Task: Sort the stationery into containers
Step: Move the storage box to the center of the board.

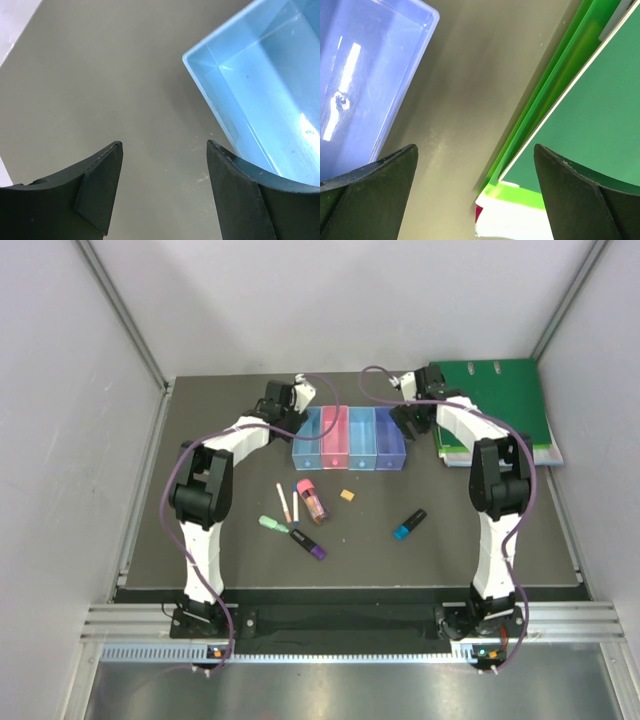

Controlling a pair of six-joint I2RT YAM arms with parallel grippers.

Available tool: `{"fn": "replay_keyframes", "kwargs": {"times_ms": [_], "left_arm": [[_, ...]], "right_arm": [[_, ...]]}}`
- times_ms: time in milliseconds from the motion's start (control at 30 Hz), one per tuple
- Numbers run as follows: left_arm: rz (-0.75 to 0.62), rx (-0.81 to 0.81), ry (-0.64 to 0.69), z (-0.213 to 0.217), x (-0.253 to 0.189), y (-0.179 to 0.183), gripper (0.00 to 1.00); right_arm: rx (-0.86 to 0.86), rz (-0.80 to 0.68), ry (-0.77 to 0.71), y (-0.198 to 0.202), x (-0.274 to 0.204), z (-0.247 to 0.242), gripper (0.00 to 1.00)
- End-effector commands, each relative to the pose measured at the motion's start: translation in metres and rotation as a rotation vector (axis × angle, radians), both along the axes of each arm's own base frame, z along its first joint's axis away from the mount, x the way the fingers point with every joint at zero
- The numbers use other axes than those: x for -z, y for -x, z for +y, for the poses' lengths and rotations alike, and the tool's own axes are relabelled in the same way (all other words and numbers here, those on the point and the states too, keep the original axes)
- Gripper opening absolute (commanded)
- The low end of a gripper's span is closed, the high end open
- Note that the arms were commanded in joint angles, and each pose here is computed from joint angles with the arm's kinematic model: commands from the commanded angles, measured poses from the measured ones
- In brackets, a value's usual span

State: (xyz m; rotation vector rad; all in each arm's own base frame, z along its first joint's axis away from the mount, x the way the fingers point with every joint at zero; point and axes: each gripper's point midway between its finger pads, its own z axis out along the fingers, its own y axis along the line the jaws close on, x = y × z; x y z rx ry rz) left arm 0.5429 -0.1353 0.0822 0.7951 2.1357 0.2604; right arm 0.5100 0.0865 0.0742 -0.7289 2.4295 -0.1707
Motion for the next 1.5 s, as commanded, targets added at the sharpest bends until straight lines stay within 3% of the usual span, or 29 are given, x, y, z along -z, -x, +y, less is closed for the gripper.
{"fn": "replay_keyframes", "kwargs": {"times_ms": [0,933,1233,1467], "left_arm": [[0.045,0.117,0.068,-0.042,-0.001,0.028,0.73],[0.101,0.178,0.126,-0.064,-0.013,0.080,0.73],[0.042,0.041,0.086,-0.027,-0.018,0.055,0.74],[-0.063,-0.074,0.080,0.007,-0.053,0.012,0.74]], "right_arm": [[-0.043,-0.062,-0.038,0.006,-0.031,0.017,1.00],[-0.099,-0.041,-0.039,0.029,-0.023,0.039,1.00],[-0.076,-0.072,-0.030,0.028,-0.036,0.033,1.00],[-0.006,-0.173,-0.019,0.021,-0.078,0.014,1.00]]}}
